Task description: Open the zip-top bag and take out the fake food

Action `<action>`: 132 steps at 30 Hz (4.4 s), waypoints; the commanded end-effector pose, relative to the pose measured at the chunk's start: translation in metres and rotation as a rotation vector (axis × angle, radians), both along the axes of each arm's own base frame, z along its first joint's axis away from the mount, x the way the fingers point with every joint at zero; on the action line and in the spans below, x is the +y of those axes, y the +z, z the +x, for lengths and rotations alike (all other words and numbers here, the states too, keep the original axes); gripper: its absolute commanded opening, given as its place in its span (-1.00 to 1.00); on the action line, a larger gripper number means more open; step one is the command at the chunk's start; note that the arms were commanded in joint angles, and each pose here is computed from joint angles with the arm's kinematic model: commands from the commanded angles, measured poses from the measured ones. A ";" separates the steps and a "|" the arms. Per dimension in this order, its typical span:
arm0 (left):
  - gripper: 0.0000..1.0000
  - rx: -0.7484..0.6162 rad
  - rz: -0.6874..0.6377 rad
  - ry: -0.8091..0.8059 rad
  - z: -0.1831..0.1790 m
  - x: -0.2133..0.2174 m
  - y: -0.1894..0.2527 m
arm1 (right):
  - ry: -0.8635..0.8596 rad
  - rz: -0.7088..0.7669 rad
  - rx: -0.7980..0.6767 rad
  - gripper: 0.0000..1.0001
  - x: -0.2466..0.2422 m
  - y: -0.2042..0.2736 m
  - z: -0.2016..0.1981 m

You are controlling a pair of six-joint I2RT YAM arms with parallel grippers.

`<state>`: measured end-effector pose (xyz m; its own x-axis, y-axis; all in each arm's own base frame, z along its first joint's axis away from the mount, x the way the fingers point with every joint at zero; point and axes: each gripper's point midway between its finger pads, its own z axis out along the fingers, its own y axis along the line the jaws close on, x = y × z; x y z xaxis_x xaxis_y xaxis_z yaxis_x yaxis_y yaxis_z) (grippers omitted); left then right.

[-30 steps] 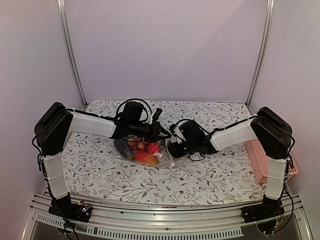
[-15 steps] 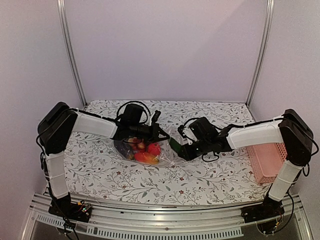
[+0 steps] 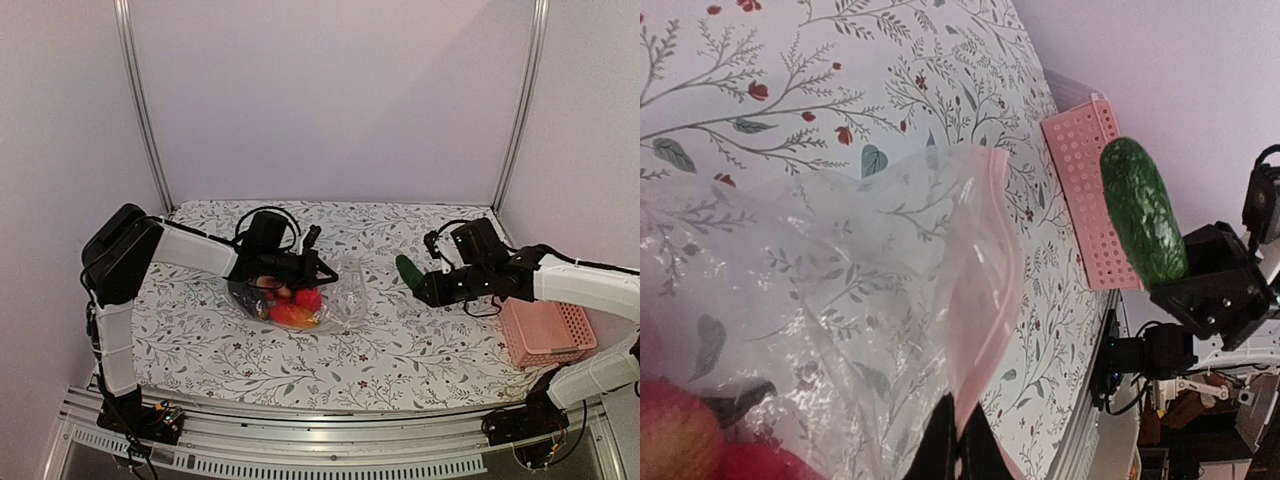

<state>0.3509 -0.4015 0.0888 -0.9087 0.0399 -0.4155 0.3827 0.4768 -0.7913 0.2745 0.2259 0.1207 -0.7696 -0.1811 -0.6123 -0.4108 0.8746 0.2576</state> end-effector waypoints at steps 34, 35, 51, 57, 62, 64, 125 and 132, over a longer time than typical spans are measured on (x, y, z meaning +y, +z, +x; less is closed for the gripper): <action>-1.00 0.016 -0.103 -0.011 0.011 0.000 0.010 | -1.116 0.115 -0.063 -0.50 -0.295 0.011 0.025; -1.00 0.020 -0.104 -0.009 0.011 0.001 0.009 | -1.120 0.114 -0.065 -0.47 -0.298 0.010 0.027; -1.00 0.003 -0.102 -0.001 0.009 0.007 0.016 | -0.943 0.141 -0.053 0.58 -0.281 -0.005 0.048; -1.00 -0.015 -0.082 0.003 0.009 0.010 0.020 | -0.673 0.228 -0.222 0.68 -0.243 0.049 0.064; -1.00 -0.027 -0.076 0.002 0.008 0.011 0.025 | -0.389 0.317 -0.304 0.60 -0.171 0.083 0.073; -1.00 -0.038 -0.078 -0.001 0.005 0.011 0.029 | -0.271 0.358 -0.315 0.54 -0.133 0.093 0.073; -1.00 -0.137 -0.270 -0.077 -0.035 0.018 0.087 | 0.452 0.476 -0.002 -0.21 0.217 -0.040 0.057; -1.00 -0.104 -0.319 -0.061 -0.032 0.026 0.085 | 0.487 0.458 -0.005 0.26 0.233 -0.056 0.049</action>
